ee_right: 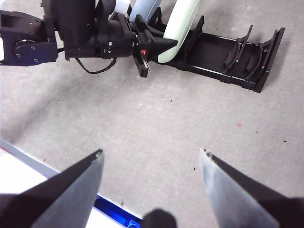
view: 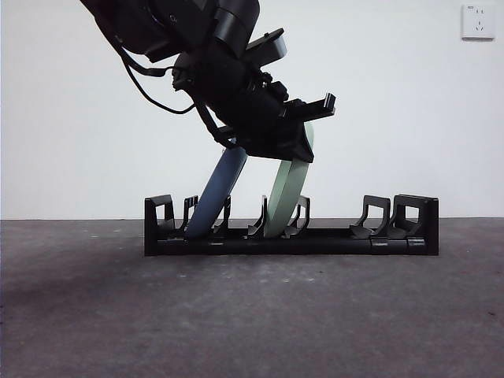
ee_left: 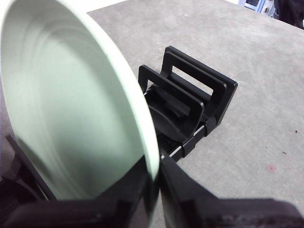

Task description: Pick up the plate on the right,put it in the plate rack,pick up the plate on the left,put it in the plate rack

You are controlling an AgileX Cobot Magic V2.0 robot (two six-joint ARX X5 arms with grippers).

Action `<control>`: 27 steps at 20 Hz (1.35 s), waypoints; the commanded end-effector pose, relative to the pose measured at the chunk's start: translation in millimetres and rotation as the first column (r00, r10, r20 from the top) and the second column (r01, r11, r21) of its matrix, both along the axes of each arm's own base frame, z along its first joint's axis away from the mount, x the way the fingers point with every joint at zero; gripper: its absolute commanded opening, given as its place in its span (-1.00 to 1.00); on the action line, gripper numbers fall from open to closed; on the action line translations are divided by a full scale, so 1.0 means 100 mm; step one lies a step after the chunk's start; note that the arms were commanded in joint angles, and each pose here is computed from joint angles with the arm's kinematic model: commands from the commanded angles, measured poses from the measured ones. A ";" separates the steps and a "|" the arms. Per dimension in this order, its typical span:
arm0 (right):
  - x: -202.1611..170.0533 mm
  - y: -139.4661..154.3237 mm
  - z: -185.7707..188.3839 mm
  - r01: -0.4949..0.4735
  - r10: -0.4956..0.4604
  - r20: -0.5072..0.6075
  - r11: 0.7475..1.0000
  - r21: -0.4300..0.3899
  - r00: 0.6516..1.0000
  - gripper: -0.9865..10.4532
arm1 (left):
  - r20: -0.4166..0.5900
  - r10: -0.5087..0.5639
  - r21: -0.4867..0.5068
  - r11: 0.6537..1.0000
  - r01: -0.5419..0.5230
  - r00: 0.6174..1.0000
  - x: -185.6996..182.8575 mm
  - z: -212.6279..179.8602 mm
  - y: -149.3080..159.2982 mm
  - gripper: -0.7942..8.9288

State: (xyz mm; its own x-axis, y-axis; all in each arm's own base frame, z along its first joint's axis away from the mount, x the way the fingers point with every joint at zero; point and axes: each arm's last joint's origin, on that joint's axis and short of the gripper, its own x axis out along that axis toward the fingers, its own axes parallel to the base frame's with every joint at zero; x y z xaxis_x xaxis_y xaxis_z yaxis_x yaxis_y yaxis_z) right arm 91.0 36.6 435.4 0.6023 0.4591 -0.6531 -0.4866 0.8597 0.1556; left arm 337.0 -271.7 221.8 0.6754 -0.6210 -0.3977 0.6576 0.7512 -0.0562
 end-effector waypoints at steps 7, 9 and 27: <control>-0.01 0.00 -0.01 -0.010 0.010 0.000 1.000 -0.006 1.000 -0.23 | -0.030 -0.033 -0.001 0.999 0.033 0.999 -0.05 -0.02 -0.06 -0.48; -0.01 0.00 -0.01 -0.013 0.013 -0.009 1.000 -0.012 1.000 -0.23 | -0.026 -0.040 -0.005 0.999 0.040 0.999 -0.08 0.06 -0.08 -0.48; 0.00 0.02 -0.02 -0.092 0.092 -0.012 0.996 -0.002 0.996 -0.23 | -0.208 -0.094 0.102 0.988 0.117 0.974 -1.40 1.50 0.94 -0.51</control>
State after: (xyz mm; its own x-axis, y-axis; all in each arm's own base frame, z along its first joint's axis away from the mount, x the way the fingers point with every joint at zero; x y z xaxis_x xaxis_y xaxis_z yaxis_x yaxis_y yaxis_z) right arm 91.4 38.5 434.5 0.5620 0.5077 -0.6530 -0.5524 0.8180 0.1605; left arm 199.3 -178.5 371.1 0.5111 -0.6222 -0.5930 0.7139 0.6915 -0.1103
